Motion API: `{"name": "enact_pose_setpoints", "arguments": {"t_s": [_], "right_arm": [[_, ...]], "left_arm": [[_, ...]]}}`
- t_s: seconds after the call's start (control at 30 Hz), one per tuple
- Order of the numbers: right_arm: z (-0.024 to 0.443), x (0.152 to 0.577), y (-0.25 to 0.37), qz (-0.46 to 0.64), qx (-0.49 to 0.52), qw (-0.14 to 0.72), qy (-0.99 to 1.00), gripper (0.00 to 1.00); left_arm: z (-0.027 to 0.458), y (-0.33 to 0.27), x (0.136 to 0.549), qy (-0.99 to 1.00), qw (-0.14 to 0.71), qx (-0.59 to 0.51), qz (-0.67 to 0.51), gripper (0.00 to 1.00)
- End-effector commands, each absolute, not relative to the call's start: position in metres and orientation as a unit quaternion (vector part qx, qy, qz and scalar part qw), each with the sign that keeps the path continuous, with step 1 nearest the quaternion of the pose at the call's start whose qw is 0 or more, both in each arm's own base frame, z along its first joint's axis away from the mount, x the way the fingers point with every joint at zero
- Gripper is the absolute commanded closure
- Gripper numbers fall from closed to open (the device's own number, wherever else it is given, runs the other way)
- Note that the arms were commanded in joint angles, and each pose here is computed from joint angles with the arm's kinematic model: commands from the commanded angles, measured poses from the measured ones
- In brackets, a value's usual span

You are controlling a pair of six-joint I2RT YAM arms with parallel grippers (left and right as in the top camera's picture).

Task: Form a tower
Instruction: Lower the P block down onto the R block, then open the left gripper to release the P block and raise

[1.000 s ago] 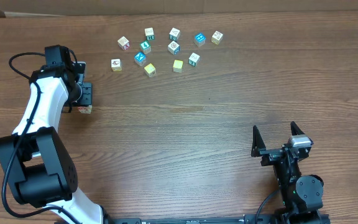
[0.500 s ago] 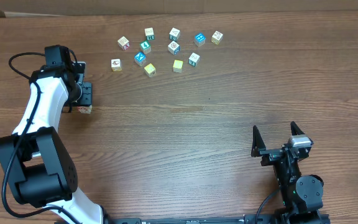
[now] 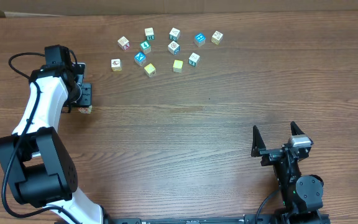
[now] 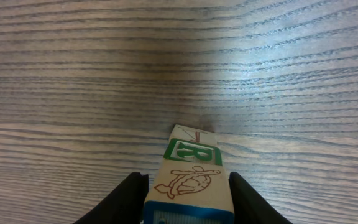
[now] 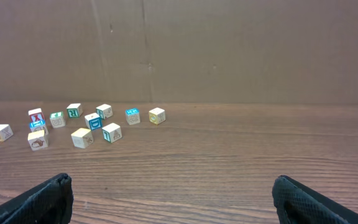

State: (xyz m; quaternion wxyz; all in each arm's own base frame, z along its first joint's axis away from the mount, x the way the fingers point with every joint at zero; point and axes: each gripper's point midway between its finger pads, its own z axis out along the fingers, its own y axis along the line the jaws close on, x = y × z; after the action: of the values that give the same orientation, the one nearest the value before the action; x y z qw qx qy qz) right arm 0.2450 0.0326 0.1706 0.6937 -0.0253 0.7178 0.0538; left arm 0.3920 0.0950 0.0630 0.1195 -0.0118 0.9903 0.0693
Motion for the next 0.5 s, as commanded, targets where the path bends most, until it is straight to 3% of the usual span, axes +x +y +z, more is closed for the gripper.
{"name": "enact_pose_setpoints", "arguments": {"t_s": [0.0,0.47], "right_arm": [[0.1667,0.2455,0.0321,0.052,-0.025,0.692,0.72,0.0],[0.1667,0.2455,0.0321,0.052,-0.025,0.692,0.72,0.0]], "left_arm": [[0.0667,0.1009,0.397,0.989,0.122,-0.008,0.08,0.65],[0.0666,0.1008,0.3969,0.989,0.122,-0.008,0.079,0.65]]}}
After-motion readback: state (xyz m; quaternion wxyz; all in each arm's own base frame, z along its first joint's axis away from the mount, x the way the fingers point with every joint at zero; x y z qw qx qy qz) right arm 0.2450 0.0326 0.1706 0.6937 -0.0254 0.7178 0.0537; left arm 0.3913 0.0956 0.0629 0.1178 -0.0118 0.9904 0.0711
